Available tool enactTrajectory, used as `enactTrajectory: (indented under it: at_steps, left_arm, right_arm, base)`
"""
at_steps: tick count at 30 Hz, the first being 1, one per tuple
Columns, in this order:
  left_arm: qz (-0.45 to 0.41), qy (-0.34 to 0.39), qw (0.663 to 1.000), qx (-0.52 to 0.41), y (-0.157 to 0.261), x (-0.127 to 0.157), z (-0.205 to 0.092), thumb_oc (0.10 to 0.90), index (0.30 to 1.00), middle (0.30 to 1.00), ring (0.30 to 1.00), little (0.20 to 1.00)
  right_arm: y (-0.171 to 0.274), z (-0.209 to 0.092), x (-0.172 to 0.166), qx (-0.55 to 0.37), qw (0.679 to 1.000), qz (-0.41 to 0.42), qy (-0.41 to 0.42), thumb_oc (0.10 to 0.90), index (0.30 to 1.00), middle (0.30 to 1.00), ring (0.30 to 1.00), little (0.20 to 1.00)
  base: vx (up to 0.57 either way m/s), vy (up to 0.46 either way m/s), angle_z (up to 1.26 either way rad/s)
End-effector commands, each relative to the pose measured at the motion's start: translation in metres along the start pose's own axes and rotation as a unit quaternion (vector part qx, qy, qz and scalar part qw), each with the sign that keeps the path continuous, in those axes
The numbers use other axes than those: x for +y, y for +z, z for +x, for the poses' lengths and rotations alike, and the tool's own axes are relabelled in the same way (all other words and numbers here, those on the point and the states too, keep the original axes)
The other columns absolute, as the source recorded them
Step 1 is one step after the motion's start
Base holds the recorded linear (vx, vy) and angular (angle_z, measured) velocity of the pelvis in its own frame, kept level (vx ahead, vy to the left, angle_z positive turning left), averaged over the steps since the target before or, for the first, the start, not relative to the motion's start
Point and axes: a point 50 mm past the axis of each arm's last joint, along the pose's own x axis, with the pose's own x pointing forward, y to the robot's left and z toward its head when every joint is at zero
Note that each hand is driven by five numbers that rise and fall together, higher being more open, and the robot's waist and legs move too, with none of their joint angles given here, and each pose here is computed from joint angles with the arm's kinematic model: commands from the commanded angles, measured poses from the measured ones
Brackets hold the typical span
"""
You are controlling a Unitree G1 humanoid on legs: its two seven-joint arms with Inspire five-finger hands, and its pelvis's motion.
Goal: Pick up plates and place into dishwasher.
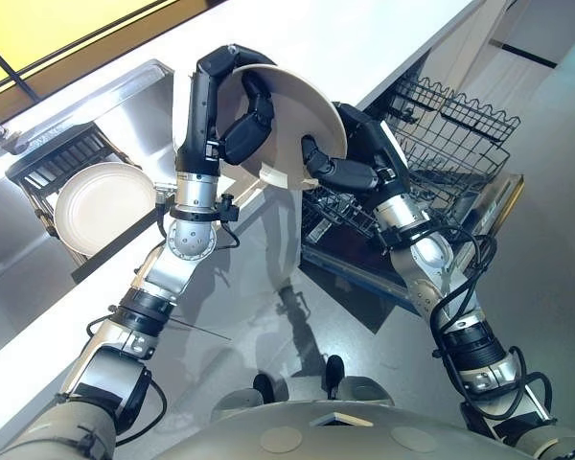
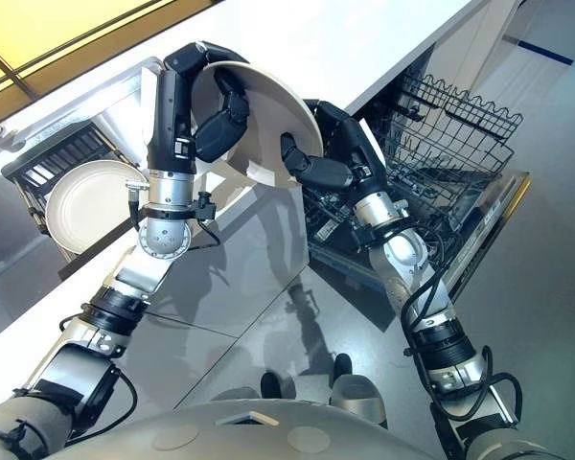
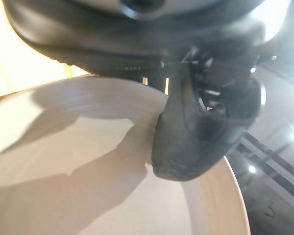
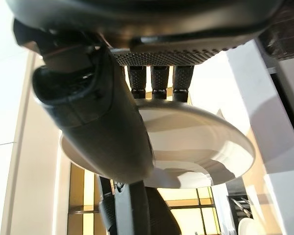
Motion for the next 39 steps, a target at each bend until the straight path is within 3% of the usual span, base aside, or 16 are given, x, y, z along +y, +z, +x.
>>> enactTrajectory:
  at_steps: [1, 9, 10, 11, 12, 15, 20, 25, 27, 31, 39]
  left_arm:
    - [-0.089, -0.07, 0.986, -0.125, 0.048, -0.027, 0.015, 0.1, 0.3, 0.3, 0.3, 0.2]
    - [-0.142, -0.094, 0.983, -0.064, 0.035, -0.027, 0.007, 0.1, 0.3, 0.3, 0.3, 0.2]
    - [-0.153, -0.097, 0.982, -0.057, 0.034, -0.028, 0.006, 0.147, 0.34, 0.34, 0.34, 0.247]
    - [-0.174, -0.108, 0.978, -0.044, 0.032, -0.03, 0.006, 0.391, 0.549, 0.549, 0.549, 0.491]
    - [-0.192, -0.117, 0.974, -0.03, 0.029, -0.032, 0.005, 0.8, 0.9, 0.9, 0.9, 0.9]
    - [-0.245, -0.132, 0.961, 0.002, 0.023, -0.034, 0.007, 0.8, 0.9, 0.9, 0.9, 0.9]
    - [-0.248, -0.133, 0.96, -0.003, 0.023, -0.017, 0.023, 0.8, 0.9, 0.9, 0.9, 0.9]
    - [-0.221, -0.101, 0.969, -0.033, 0.034, 0.028, 0.052, 0.8, 0.9, 0.9, 0.9, 0.9]
    - [-0.19, -0.081, 0.977, -0.05, 0.039, 0.049, 0.06, 0.8, 0.9, 0.9, 0.9, 0.9]
    - [-0.131, -0.046, 0.989, -0.06, 0.043, 0.088, 0.063, 0.8, 0.9, 0.9, 0.9, 0.9]
    - [-0.078, 0.012, 0.996, -0.028, 0.034, 0.136, 0.05, 0.8, 0.9, 0.9, 0.9, 0.9]
  right_arm:
    - [0.045, 0.018, 0.007, -0.143, 0.989, 0.025, 0.007, 0.1, 0.3, 0.3, 0.3, 0.2]
    - [0.048, 0.014, -0.002, -0.157, 0.987, 0.041, -0.019, 0.1, 0.3, 0.3, 0.3, 0.2]
    - [0.048, 0.014, -0.003, -0.158, 0.986, 0.044, -0.022, 0.1, 0.3, 0.3, 0.3, 0.2]
    - [0.049, 0.014, -0.004, -0.161, 0.986, 0.047, -0.025, 0.1, 0.3, 0.3, 0.3, 0.2]
    - [0.05, 0.014, -0.005, -0.164, 0.985, 0.047, -0.027, 0.1, 0.3, 0.3, 0.3, 0.2]
    - [0.066, 0.018, -0.011, -0.203, 0.978, 0.019, -0.045, 0.1, 0.3, 0.3, 0.3, 0.2]
    - [0.101, 0.025, -0.027, -0.271, 0.956, -0.048, -0.103, 0.1, 0.3, 0.3, 0.3, 0.2]
    - [0.135, 0.026, -0.068, -0.307, 0.917, -0.131, -0.218, 0.1, 0.3, 0.3, 0.3, 0.2]
    - [0.146, 0.02, -0.093, -0.312, 0.887, -0.184, -0.285, 0.1, 0.3, 0.3, 0.3, 0.2]
    - [0.157, -0.001, -0.149, -0.254, 0.826, -0.302, -0.403, 0.1, 0.3, 0.3, 0.3, 0.2]
    - [0.138, -0.048, -0.214, -0.067, 0.759, -0.437, -0.478, 0.1, 0.3, 0.3, 0.3, 0.2]
  base:
    - [0.0, 0.0, 0.0]
    - [0.0, 0.0, 0.0]
    - [0.0, 0.0, 0.0]
    - [0.0, 0.0, 0.0]
    - [0.0, 0.0, 0.0]
    - [0.01, -0.018, 0.02]
    - [0.0, 0.0, 0.0]
    - [0.0, -0.036, 0.07]
    - [-0.01, -0.047, 0.21]
    - [0.01, -0.04, 0.09]
    - [0.05, -0.022, 0.15]
